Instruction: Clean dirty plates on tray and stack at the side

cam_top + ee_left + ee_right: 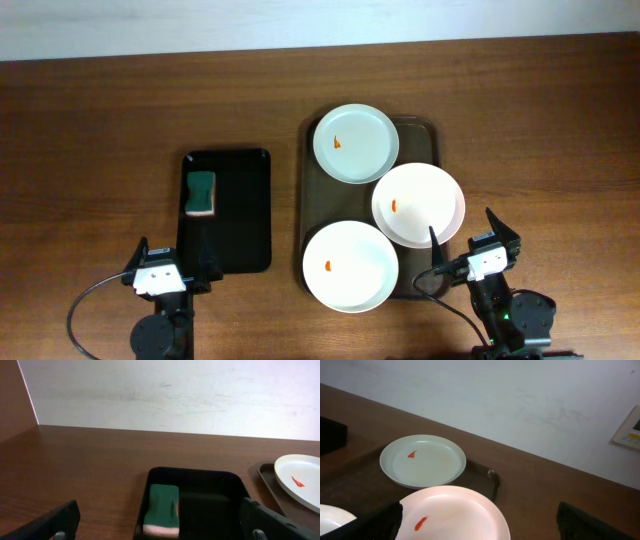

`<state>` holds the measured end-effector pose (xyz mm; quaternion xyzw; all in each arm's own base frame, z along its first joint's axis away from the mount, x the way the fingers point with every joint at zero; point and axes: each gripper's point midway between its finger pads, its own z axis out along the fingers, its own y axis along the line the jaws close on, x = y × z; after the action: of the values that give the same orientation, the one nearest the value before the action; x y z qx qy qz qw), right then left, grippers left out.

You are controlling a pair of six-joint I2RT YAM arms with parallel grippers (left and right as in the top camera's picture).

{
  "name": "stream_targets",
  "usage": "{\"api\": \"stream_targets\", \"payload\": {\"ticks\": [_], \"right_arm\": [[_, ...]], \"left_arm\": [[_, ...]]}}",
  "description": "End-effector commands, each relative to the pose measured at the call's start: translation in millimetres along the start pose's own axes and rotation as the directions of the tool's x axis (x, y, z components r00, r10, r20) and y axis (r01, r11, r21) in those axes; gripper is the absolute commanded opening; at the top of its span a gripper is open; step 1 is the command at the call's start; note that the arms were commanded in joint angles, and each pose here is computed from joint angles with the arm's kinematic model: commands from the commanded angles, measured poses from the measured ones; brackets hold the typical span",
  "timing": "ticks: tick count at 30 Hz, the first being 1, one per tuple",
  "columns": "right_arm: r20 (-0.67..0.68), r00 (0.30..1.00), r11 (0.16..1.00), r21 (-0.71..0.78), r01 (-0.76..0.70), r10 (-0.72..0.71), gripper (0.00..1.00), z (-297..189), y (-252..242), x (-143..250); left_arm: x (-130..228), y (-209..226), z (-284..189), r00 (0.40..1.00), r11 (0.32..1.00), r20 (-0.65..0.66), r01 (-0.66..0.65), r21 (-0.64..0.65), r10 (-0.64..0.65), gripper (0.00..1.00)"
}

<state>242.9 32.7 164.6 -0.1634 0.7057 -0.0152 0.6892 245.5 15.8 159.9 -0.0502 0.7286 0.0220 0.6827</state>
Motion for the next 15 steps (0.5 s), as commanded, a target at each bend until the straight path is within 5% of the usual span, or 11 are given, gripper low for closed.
{"api": "stream_targets", "payload": {"ticks": [1,8,10,15], "right_arm": [[-0.002,1.000,1.000,-0.012,-0.008,0.008,0.98,0,3,2],[-0.006,1.000,1.000,0.004,-0.008,0.008,0.98,0,0,3],[0.022,1.000,0.999,-0.053,-0.005,0.006,0.98,0,10,-3],[0.275,0.961,0.971,-0.233,0.050,0.016,0.98,-20,33,-86]], "left_arm": [[2,0,0,1.000,1.000,-0.006,-0.013,-0.004,0.013,1.00],[-2,0,0,1.000,1.000,0.010,-0.011,-0.002,0.011,1.00],[-15,-21,-2,0.998,0.993,0.061,-0.011,0.121,0.004,1.00],[-78,-42,-18,0.973,0.971,0.228,-0.038,0.235,-0.017,1.00]]}}
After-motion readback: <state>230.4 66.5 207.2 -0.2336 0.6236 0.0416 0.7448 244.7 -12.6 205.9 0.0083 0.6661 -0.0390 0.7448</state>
